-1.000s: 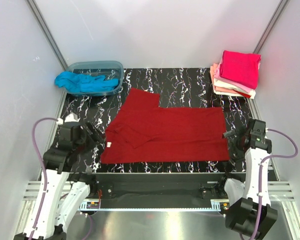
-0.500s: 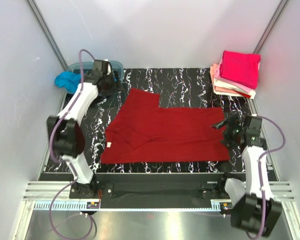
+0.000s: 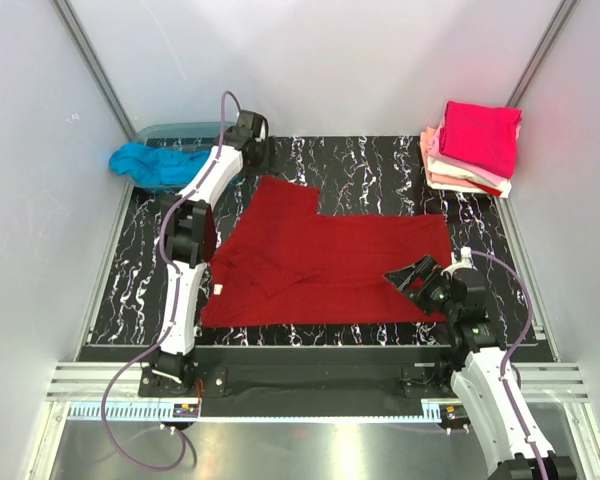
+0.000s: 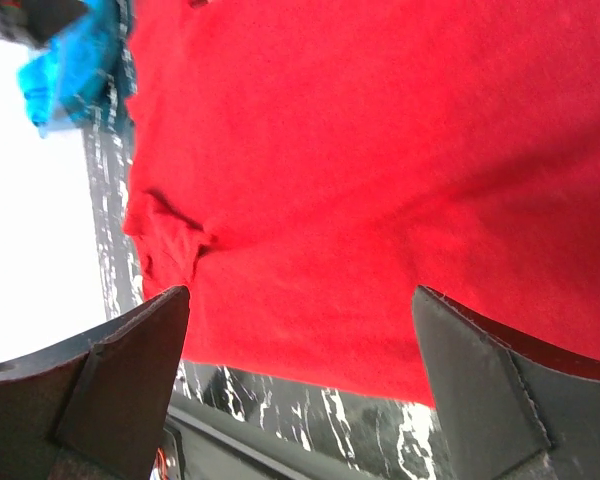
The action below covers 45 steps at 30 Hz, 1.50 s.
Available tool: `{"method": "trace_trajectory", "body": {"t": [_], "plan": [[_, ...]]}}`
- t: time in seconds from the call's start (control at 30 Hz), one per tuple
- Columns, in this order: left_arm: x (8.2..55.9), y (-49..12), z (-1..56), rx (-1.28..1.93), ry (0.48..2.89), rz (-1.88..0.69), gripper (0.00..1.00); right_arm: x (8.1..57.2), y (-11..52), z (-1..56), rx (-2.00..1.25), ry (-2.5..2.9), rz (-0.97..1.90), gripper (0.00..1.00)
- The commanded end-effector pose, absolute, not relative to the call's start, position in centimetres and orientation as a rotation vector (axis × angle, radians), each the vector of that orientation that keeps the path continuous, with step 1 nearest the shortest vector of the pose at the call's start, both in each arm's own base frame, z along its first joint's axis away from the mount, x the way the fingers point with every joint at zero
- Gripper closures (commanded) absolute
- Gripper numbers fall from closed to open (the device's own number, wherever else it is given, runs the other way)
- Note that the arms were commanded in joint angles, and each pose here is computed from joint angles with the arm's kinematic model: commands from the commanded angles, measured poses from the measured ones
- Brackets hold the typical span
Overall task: Fold and stack the t-shirts
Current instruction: Fold the tshirt
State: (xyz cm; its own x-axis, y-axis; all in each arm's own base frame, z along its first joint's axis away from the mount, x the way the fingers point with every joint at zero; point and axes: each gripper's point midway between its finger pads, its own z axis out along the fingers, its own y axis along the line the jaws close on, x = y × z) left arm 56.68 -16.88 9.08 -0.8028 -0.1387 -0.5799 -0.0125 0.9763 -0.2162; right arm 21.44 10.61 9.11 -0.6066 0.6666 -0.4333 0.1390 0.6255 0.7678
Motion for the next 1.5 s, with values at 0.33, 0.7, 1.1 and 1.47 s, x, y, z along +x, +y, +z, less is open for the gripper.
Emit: {"method": "trace_trajectory", "body": {"t": [0.33, 0.7, 1.1, 1.47], "plan": [[61.1, -15.7, 5.4, -0.153, 2.425, -0.168, 0.21, 23.1, 11.1, 11.6, 0.568, 1.984, 0.972, 0.00], [60.7, -16.9, 2.8, -0.126, 2.480, -0.250, 0.35, 23.6, 11.3, 10.9, 0.582, 2.009, 0.977, 0.00], [59.7, -18.6, 1.5, -0.075, 2.518, -0.287, 0.58, 23.8, 11.2, 10.7, 0.595, 2.015, 0.977, 0.00], [59.6, -19.0, 1.7, -0.054, 2.513, -0.308, 0.99, 23.9, 11.2, 10.5, 0.605, 2.024, 0.973, 0.00]]}}
